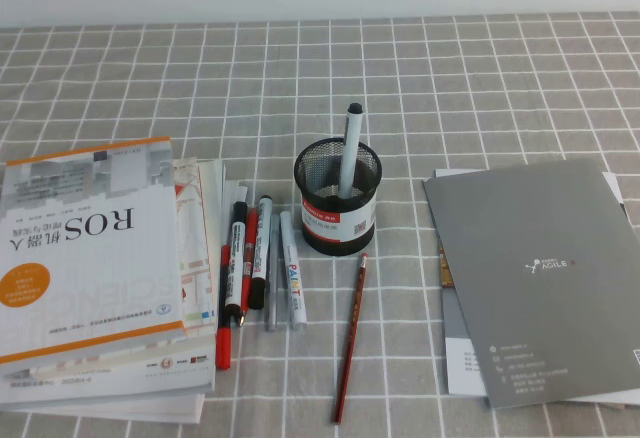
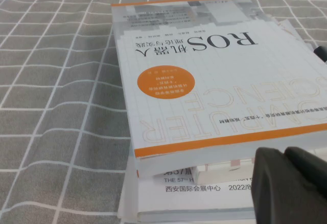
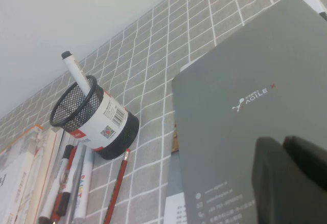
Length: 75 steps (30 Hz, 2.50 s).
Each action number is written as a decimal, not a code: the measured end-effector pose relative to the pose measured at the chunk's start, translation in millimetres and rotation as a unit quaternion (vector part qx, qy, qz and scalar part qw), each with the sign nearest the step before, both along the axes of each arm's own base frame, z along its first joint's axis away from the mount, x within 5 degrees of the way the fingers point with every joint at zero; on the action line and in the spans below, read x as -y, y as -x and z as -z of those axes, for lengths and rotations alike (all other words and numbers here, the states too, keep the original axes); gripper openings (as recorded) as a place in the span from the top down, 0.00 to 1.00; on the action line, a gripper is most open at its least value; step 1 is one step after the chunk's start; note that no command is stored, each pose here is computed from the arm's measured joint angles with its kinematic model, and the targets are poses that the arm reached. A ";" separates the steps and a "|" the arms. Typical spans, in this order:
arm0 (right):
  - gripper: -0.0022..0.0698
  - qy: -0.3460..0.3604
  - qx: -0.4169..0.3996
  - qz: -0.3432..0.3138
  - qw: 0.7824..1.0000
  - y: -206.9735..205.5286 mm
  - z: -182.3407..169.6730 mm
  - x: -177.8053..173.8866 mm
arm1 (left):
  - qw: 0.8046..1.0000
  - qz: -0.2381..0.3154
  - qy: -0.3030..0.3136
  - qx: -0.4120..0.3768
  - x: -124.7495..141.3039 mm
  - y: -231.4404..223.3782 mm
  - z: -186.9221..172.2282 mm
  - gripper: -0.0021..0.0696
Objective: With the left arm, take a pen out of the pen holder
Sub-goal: 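Take a marker out of the pen holder and lay it on the table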
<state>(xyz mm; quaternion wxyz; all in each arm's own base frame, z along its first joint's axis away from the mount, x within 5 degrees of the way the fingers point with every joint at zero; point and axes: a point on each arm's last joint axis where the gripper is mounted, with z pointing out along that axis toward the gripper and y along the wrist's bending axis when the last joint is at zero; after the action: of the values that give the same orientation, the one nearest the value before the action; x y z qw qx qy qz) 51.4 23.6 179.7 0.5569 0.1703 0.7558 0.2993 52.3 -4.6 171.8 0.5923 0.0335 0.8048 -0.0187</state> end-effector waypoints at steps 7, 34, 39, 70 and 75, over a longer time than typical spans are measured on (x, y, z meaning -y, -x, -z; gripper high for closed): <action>0.99 0.000 0.000 0.000 1.000 0.0 0.0 0.0 | 1.000 0.000 0.000 0.000 0.0 0.0 0.0 0.98; 0.99 0.000 0.000 0.000 1.000 0.0 0.0 0.0 | 0.909 -0.028 0.405 0.093 6.9 -3.4 -26.8 0.98; 0.99 0.000 0.000 0.000 1.000 0.0 0.0 0.0 | 0.897 -0.045 0.423 0.121 2.1 -3.9 -31.0 0.98; 0.99 0.000 0.000 0.000 1.000 0.0 0.0 0.0 | 0.993 0.096 0.032 -0.056 29.6 -95.8 -139.0 0.98; 0.99 0.000 0.000 0.000 1.000 0.0 0.0 0.0 | 0.990 0.138 0.016 0.023 52.6 -104.6 -155.3 0.98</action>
<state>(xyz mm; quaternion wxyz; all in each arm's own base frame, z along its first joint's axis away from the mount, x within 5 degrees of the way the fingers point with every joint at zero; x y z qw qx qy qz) 51.4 23.6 179.7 0.5569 0.1703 0.7558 0.2993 156.9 -57.2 327.1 0.6031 0.1350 0.7781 -0.1124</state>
